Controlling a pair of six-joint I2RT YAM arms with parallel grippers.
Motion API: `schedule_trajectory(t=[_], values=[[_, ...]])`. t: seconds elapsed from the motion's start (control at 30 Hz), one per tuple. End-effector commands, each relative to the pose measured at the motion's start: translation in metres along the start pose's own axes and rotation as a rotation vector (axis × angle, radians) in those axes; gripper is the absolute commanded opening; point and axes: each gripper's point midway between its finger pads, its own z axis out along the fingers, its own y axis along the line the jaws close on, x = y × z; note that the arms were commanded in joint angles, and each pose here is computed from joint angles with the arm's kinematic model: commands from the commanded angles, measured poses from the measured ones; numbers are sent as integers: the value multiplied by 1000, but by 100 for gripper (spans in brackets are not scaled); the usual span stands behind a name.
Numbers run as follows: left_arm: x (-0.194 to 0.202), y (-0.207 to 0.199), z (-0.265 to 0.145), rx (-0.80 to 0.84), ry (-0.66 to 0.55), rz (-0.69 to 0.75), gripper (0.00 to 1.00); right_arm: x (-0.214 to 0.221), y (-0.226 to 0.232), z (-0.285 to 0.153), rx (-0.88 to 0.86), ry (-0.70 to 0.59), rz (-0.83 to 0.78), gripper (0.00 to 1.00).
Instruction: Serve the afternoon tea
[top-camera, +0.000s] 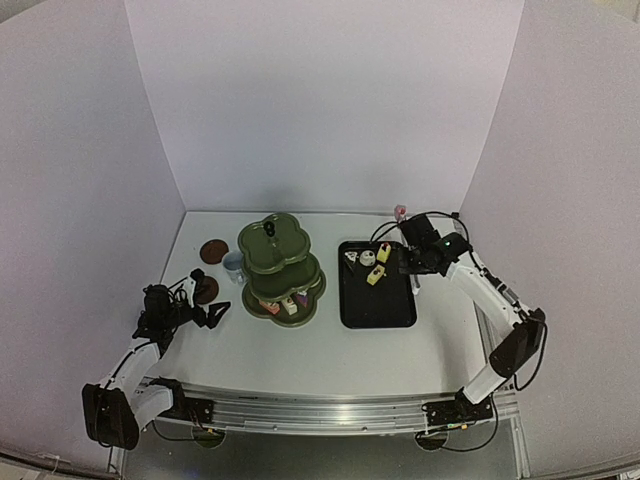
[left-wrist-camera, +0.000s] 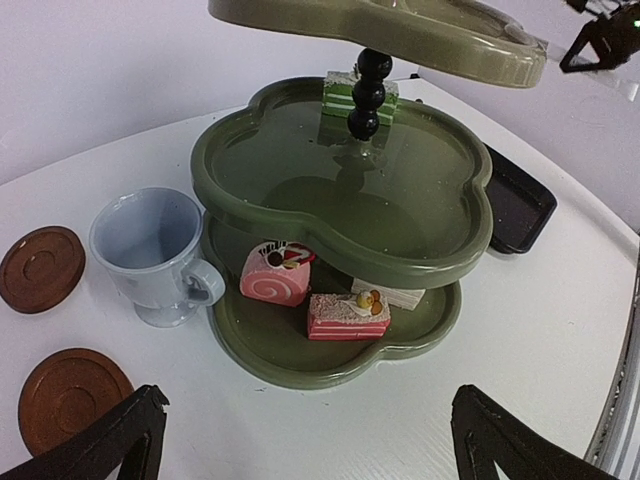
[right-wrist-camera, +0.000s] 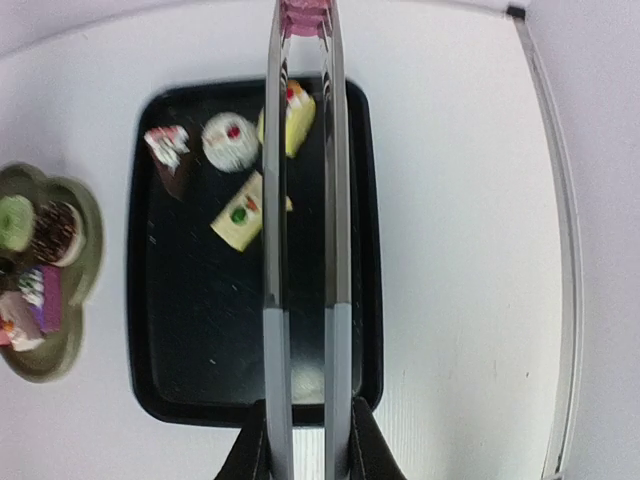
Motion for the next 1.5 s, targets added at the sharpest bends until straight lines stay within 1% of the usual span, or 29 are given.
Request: schedule_trajectory(t=[0.0, 0.17, 0.33, 0.4, 0.53, 0.6, 0.73, 0.83, 0.9, 0.97, 1.17, 1.43, 1.47], values=[[-28, 7, -1, -36, -67, -4, 100, -55, 45, -79, -135, -249, -134, 0], [-34, 24, -5, -138, -87, -69, 100, -53, 144, -136, -368, -390, -413, 0], [-35, 33, -8, -193, -89, -96, 100, -33, 218, -185, -661, -468, -559, 0], [-34, 37, -9, -213, -90, -142, 100, -18, 242, -197, -760, -465, -614, 0], [-32, 44, -14, -251, -88, -227, 100, 30, 282, -192, -870, -385, -768, 0], [-26, 44, -17, -259, -74, -255, 100, 54, 292, -179, -862, -336, -830, 0], [-16, 55, -28, -341, -66, -347, 100, 93, 300, -153, -826, -219, -900, 0], [-8, 61, -36, -398, -59, -434, 100, 116, 300, -133, -772, -148, -952, 0], [-5, 59, -37, -397, -51, -469, 100, 125, 299, -122, -743, -111, -970, 0], [-4, 55, -39, -386, -58, -469, 100, 127, 295, -109, -692, -98, -972, 0], [-6, 50, -41, -368, -73, -407, 100, 119, 278, -81, -526, -101, -959, 0], [-6, 51, -40, -370, -77, -384, 100, 102, 259, -61, -414, -69, -894, 0], [-6, 51, -40, -368, -78, -383, 100, 99, 258, -59, -406, -64, -863, 0]])
